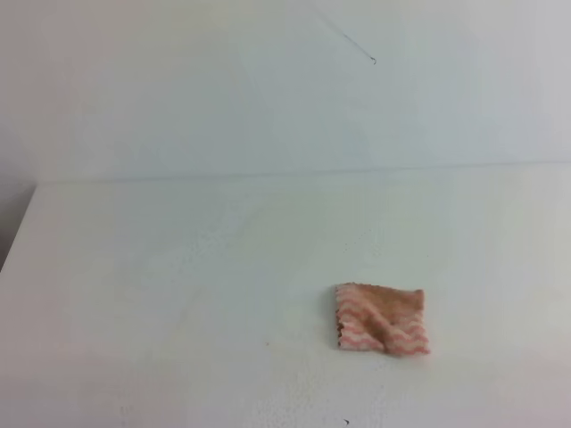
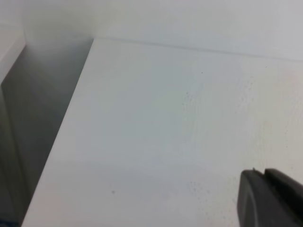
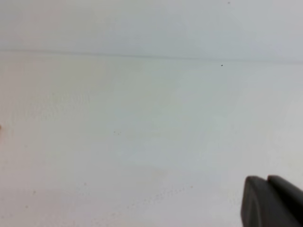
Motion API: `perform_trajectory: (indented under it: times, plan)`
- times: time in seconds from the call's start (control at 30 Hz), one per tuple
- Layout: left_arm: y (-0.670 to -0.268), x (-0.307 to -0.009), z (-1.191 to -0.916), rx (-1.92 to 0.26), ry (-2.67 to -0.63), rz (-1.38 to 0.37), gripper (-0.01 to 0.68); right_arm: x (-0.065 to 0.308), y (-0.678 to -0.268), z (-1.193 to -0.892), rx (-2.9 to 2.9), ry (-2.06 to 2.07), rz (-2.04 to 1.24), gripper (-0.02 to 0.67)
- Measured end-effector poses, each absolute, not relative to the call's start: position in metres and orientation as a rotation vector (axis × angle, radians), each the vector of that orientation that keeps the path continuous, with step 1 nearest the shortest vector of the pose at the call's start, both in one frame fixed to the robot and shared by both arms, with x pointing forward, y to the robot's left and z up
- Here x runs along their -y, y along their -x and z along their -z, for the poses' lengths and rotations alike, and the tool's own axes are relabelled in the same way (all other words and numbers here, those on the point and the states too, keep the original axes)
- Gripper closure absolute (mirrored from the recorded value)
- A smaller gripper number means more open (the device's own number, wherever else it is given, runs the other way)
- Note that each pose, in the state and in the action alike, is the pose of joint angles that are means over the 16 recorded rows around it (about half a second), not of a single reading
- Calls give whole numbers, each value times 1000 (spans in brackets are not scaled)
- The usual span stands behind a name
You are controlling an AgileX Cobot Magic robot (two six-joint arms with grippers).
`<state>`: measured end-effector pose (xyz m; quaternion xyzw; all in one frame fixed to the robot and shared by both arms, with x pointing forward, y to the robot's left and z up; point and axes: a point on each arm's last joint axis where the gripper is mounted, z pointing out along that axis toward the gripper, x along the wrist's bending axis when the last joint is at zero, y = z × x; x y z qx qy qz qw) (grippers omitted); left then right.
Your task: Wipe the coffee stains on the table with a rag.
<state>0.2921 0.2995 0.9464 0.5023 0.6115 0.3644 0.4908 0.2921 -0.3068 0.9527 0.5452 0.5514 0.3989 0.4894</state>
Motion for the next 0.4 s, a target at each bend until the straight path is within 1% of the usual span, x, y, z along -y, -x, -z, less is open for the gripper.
perform_trajectory:
  times: [0.4]
  plan:
    - [-292,-299,-947,-1483,-1219,-886,675,307,-292,-952,-1347,-1319,-961,652]
